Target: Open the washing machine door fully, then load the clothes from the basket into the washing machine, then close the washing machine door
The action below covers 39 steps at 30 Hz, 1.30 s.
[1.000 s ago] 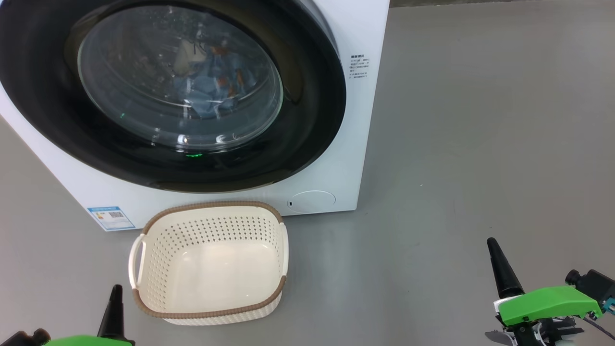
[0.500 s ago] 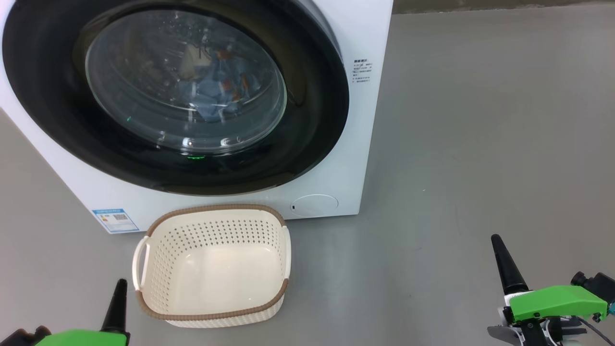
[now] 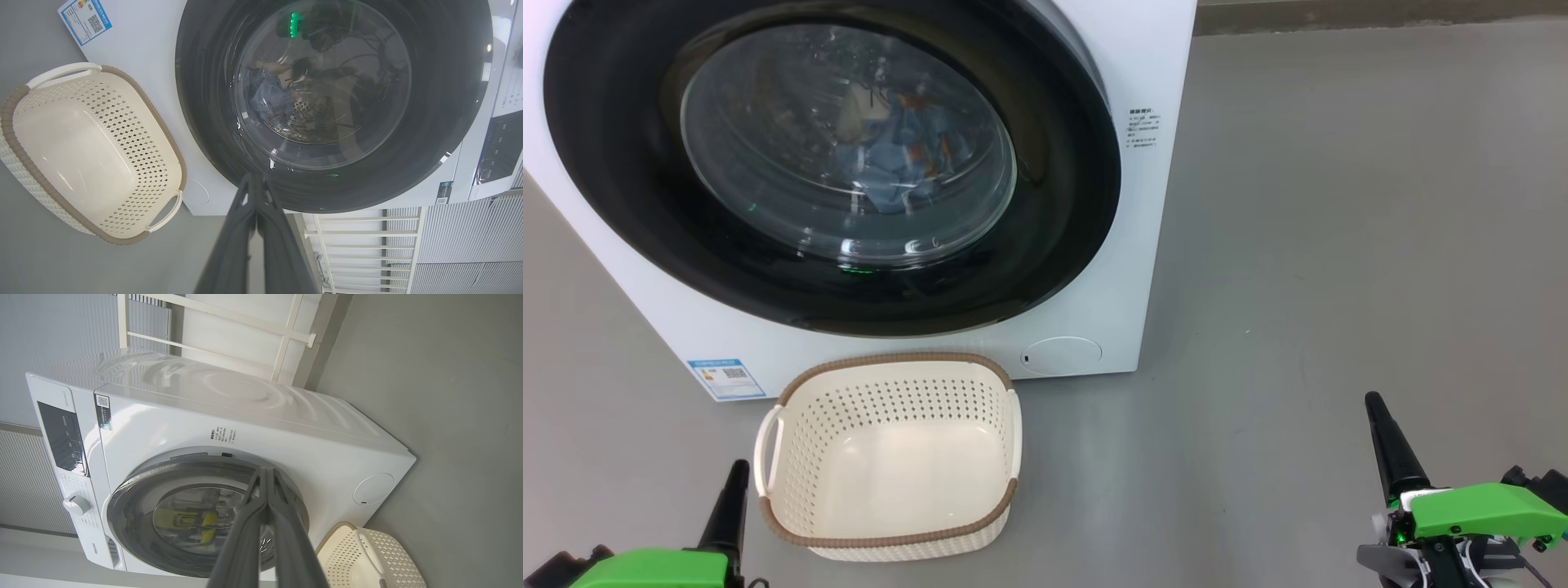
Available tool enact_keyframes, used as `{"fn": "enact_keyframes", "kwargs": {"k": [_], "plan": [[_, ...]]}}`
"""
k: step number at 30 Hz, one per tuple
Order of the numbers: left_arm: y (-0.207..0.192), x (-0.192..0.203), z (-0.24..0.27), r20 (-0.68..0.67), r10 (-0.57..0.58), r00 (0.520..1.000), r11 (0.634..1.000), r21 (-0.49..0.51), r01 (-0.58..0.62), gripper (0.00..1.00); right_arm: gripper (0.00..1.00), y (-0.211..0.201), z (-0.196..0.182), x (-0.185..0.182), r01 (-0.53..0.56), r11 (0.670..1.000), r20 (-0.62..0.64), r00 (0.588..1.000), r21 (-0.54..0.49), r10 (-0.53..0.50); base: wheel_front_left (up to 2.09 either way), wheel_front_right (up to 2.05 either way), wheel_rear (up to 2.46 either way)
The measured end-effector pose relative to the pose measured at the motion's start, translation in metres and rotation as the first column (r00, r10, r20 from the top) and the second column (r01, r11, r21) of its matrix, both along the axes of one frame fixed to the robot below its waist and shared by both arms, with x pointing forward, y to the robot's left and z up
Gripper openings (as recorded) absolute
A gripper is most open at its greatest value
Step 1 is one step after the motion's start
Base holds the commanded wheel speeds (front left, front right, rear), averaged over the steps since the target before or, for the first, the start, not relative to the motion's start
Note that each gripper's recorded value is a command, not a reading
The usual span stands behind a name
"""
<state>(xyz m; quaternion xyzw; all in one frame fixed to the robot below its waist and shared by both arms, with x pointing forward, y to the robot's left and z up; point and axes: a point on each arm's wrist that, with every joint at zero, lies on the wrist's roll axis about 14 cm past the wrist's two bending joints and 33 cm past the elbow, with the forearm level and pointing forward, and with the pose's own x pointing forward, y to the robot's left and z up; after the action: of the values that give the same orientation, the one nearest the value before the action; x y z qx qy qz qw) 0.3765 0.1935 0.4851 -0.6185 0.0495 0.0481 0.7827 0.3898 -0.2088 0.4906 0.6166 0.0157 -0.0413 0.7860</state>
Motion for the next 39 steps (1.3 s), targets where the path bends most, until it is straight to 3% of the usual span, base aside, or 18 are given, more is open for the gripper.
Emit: {"fn": "enact_keyframes", "kwargs": {"k": [22,39], "plan": [[-0.007,0.003,0.023,0.063,-0.01,0.998,0.972,-0.234,0.024,0.0,0.0,0.001,0.019,0.002,-0.011,0.972,0.064,0.998,0.236,-0.004,0.0,0.0,0.0],[-0.006,0.003,0.024,0.064,-0.008,0.998,0.972,-0.236,0.023,0.0,0.0,0.003,0.021,0.003,-0.019,0.969,0.067,0.998,0.248,0.003,0.0,0.0,0.0]]}}
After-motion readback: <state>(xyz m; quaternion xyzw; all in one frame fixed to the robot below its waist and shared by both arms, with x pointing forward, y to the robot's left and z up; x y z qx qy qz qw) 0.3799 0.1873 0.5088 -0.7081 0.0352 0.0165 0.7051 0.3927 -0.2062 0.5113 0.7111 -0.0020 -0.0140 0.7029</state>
